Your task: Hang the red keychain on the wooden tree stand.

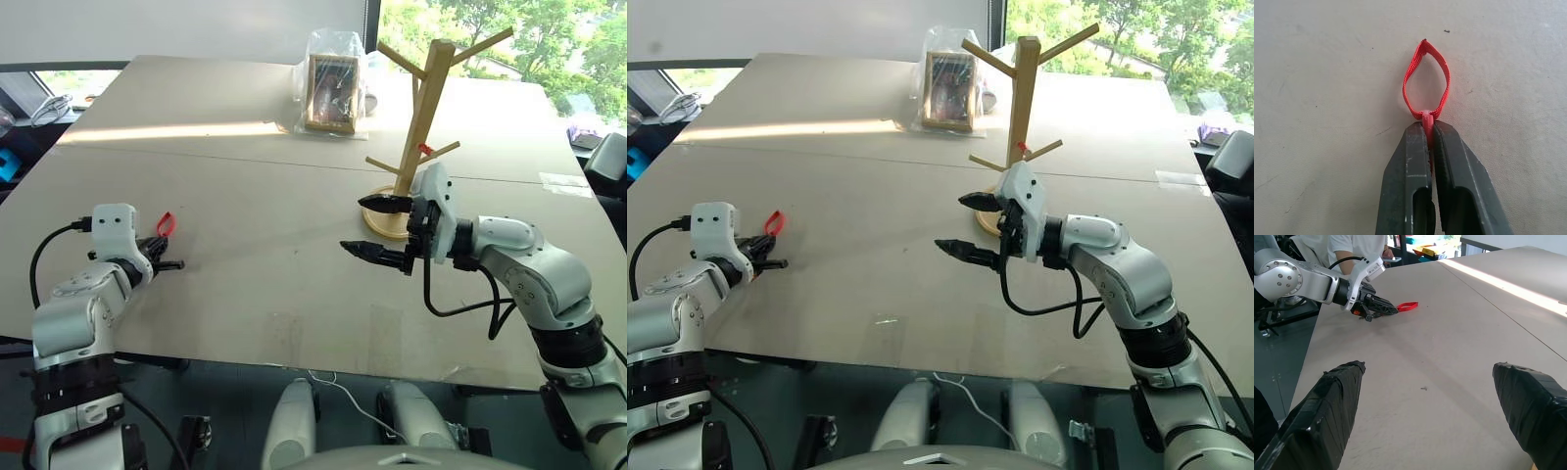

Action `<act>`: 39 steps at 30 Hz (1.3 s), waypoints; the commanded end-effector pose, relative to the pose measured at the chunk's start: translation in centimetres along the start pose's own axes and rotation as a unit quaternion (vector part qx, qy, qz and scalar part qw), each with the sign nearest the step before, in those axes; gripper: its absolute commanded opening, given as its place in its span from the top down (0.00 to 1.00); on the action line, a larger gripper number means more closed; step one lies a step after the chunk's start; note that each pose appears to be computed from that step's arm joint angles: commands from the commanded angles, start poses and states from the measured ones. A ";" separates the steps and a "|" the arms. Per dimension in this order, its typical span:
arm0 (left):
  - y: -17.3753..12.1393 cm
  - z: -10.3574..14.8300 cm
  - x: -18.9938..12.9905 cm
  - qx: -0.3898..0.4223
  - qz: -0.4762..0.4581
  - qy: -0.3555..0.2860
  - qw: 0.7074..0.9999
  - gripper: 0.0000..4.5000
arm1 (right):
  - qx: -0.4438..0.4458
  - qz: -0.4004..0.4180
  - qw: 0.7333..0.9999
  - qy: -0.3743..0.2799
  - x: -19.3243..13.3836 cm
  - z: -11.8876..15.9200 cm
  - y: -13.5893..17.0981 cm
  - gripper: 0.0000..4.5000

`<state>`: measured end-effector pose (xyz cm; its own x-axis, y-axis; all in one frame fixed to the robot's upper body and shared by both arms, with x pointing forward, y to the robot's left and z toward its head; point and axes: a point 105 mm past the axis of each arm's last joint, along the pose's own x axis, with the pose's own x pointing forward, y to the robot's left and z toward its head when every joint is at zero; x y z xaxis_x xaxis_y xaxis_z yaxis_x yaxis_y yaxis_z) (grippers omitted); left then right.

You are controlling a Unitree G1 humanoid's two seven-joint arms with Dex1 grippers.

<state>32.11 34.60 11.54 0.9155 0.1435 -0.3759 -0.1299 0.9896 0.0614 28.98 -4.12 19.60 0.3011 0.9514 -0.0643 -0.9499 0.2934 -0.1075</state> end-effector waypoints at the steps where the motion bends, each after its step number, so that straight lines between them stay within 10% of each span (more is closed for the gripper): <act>1: -0.6 0.6 -0.2 0.005 -0.020 -0.014 1.000 0.99 | -0.025 -0.008 0.999 -0.022 -0.6 1.5 -0.1 0.00; 9: -9.7 7.8 -3.4 0.151 -0.179 -0.189 0.954 0.99 | -0.038 -0.053 0.997 -0.049 -3.5 3.4 1.0 0.00; 21: -24.7 15.0 -10.3 0.274 -0.359 -0.447 0.773 0.99 | -0.072 -0.263 0.961 -0.037 -9.2 3.9 1.4 0.00; 31: -30.1 13.3 -11.2 0.348 -0.431 -0.500 0.666 0.99 | -0.094 -0.318 0.942 -0.045 -10.4 5.1 2.1 0.00; 39: -31.3 12.7 -9.8 0.370 -0.425 -0.507 0.652 0.99 | -0.087 -0.335 0.937 -0.043 -10.6 4.9 2.7 0.00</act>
<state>32.23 2.67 24.25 0.3924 -0.8989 0.1948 0.5057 0.3878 0.7707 23.51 -13.08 23.84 0.8152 0.5685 0.1105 -0.5374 0.8137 -0.2216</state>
